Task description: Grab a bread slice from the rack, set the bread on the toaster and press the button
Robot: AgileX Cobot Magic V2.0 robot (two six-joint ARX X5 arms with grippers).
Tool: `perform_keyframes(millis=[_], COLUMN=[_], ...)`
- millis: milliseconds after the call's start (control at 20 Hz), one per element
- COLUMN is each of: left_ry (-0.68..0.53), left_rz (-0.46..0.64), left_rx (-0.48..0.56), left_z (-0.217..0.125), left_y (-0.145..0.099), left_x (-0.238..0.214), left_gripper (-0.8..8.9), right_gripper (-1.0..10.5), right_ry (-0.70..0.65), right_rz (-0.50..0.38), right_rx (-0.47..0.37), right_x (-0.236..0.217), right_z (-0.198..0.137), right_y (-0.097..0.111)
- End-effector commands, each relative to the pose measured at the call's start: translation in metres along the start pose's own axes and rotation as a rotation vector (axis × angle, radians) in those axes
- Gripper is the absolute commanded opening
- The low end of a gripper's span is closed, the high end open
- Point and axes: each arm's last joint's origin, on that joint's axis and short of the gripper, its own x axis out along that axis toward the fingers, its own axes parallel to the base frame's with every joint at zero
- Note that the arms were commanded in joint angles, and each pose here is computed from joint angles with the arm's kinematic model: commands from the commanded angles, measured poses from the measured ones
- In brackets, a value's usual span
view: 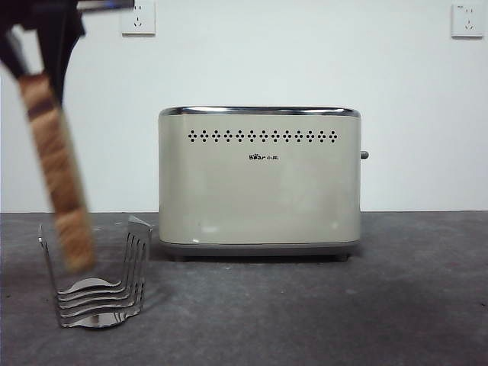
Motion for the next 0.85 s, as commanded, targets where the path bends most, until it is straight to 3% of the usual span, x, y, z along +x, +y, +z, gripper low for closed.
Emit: perform_keyframes(millis=[50, 250, 450, 600, 850], left_ry=[-0.049, -0.149, -0.235, -0.364, -0.556], left_rz=[-0.041, -0.193, -0.327, -0.344, -0.339], left_rx=[0.074, 0.253, 0.528, 0.767, 1.051], left_z=[0.001, 0.003, -0.001, -0.004, -0.005], left_y=[-0.005, -0.019, -0.026, -0.028, -0.031], left_x=[-0.024, -0.07, -0.107, -0.132, -0.157], left_gripper=[0.26, 0.26, 0.26, 0.26, 0.26], right_gripper=[0.0, 0.0, 0.0, 0.0, 0.0], right_ry=[-0.009, -0.009, -0.003, 0.012, 0.058], right_rz=[-0.002, -0.002, -0.004, -0.009, -0.025], right_rx=[-0.005, -0.005, -0.005, -0.006, -0.009], right_x=[0.0, 0.0, 0.0, 0.003, 0.01], right_z=[0.001, 0.001, 0.001, 0.001, -0.001], right_y=[0.0, 0.0, 0.0, 0.0, 0.0])
